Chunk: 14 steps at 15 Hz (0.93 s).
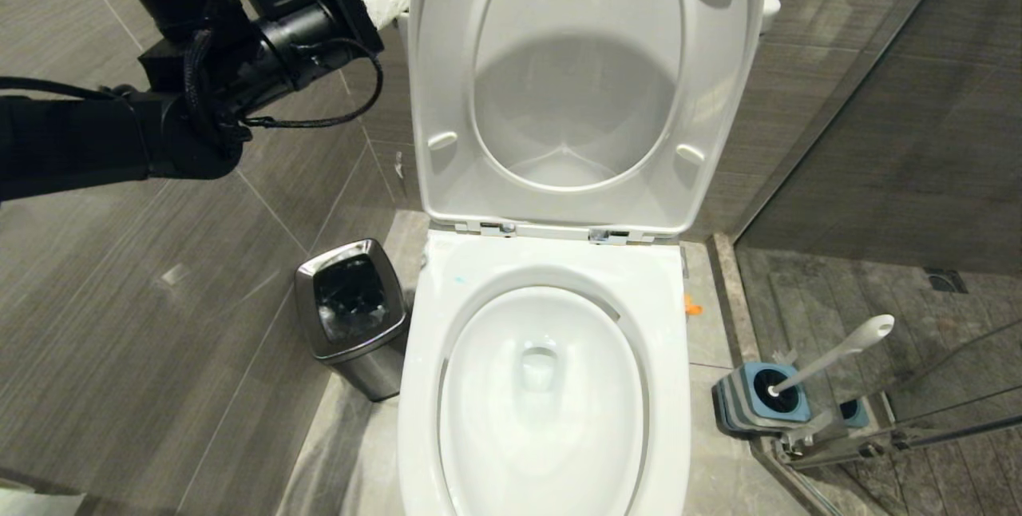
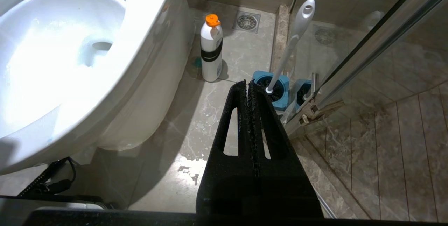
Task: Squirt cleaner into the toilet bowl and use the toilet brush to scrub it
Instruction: Close the toilet lid
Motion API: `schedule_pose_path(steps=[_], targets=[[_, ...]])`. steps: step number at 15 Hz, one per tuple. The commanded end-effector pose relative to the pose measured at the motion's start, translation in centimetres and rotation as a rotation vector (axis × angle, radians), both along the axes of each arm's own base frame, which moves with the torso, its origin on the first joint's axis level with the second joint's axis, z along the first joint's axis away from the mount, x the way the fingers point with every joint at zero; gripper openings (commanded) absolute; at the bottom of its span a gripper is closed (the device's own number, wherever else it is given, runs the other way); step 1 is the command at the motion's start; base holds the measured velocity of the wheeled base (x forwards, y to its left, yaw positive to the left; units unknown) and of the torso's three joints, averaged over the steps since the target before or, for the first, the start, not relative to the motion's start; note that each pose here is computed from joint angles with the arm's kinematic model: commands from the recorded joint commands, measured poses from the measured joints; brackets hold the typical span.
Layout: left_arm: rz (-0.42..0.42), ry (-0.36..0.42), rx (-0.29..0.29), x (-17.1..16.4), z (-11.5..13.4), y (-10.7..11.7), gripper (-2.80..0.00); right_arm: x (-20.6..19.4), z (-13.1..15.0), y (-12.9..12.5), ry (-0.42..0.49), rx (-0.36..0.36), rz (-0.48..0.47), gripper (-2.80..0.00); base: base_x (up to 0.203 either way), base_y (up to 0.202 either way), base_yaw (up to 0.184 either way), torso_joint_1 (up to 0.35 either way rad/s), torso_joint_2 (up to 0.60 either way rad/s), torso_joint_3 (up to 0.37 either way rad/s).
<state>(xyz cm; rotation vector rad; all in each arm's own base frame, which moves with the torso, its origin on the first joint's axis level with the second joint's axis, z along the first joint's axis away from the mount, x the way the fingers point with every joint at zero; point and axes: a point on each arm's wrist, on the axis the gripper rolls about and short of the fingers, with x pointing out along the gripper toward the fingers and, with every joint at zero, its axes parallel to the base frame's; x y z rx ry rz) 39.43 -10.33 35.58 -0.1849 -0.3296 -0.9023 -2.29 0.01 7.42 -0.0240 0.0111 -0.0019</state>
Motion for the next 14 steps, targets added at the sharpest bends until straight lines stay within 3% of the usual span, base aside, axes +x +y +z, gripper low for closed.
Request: schedule_pose_path(steps=[1,6,8,10,14], targets=[[-0.045,-0.015,0.027,-0.9,0.6,0.9,-2.8,0.0,0.0,0.0,0.001,0.0,0.0,-2.8,0.0,0.0,0.0,0.0,0.0,0.0],[-0.15,0.03,0.102,-0.9,-0.8,1.9,-2.8,0.0,0.0,0.0,0.001,0.0,0.0,-2.8,0.0,0.0,0.0,0.0,0.0,0.0],[-0.121,0.034,0.09,-0.6,-1.0,1.9,-2.8,0.0,0.0,0.0,0.001,0.0,0.0,-2.8,0.0,0.0,0.0,0.0,0.0,0.0],[-0.031,0.016,0.068,-0.2,-1.0,2.0,-2.8,0.0,0.0,0.0,0.001,0.0,0.0,-2.8,0.0,0.0,0.0,0.0,0.0,0.0],[-0.022,0.017,0.07,-0.2,-1.0,2.5,-2.8,0.0,0.0,0.0,0.003,0.0,0.001,-2.8,0.0,0.0,0.0,0.0,0.0,0.0]])
